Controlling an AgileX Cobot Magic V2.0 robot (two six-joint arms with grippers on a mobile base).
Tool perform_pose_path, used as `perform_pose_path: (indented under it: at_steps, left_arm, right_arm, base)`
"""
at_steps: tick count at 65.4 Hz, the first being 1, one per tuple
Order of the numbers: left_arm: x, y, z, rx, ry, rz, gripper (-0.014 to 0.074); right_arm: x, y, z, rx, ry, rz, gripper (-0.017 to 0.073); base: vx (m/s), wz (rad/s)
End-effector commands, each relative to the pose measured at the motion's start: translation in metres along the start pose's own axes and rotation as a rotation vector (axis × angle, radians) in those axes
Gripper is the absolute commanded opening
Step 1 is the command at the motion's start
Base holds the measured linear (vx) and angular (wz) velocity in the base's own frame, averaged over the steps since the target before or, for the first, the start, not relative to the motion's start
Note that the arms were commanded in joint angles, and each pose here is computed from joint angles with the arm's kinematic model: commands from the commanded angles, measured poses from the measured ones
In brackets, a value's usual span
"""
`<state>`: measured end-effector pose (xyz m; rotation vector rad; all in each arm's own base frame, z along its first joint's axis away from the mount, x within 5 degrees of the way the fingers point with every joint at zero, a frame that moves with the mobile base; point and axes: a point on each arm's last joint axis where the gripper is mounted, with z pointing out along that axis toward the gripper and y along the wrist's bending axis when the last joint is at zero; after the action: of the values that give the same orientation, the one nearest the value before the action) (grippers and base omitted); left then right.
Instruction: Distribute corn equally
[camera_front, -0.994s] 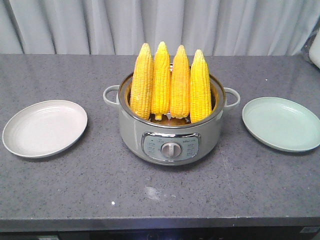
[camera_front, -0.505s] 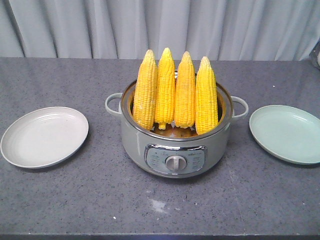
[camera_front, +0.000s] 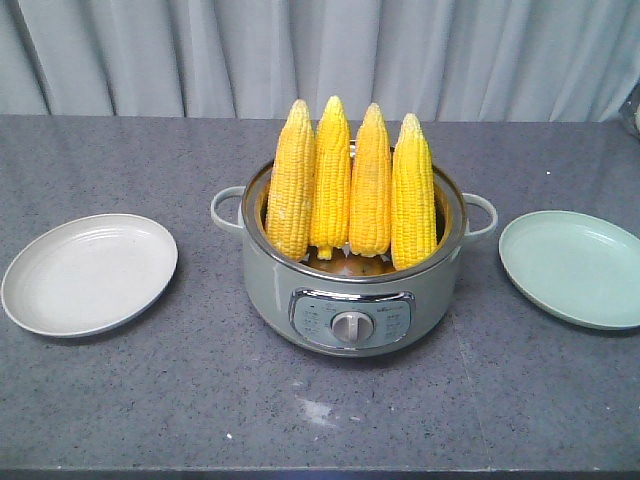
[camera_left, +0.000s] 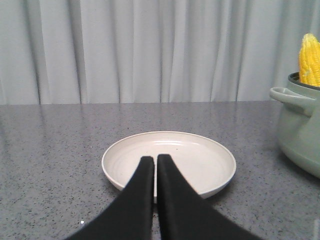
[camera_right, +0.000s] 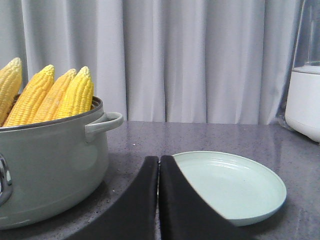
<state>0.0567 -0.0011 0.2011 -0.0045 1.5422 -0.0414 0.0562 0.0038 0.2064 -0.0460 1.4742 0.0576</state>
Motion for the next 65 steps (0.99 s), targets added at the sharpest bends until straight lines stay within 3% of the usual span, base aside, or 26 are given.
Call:
perform_pose_path:
  at_steps: [1, 65]
  left_arm:
    - [-0.003, -0.0007, -0.0011, 0.01, -0.075, -0.013, -0.0006]
    - [-0.003, -0.0007, -0.0011, 0.01, -0.075, -0.013, -0.0006]
  right_arm:
    - [-0.005, 0.0, -0.0003, 0.001, -0.076, -0.01, -0.001]
    - [-0.005, 0.0, -0.0003, 0.001, -0.076, -0.01, -0.001]
  base:
    - [0.0, 0.0]
    - [0.0, 0.0]
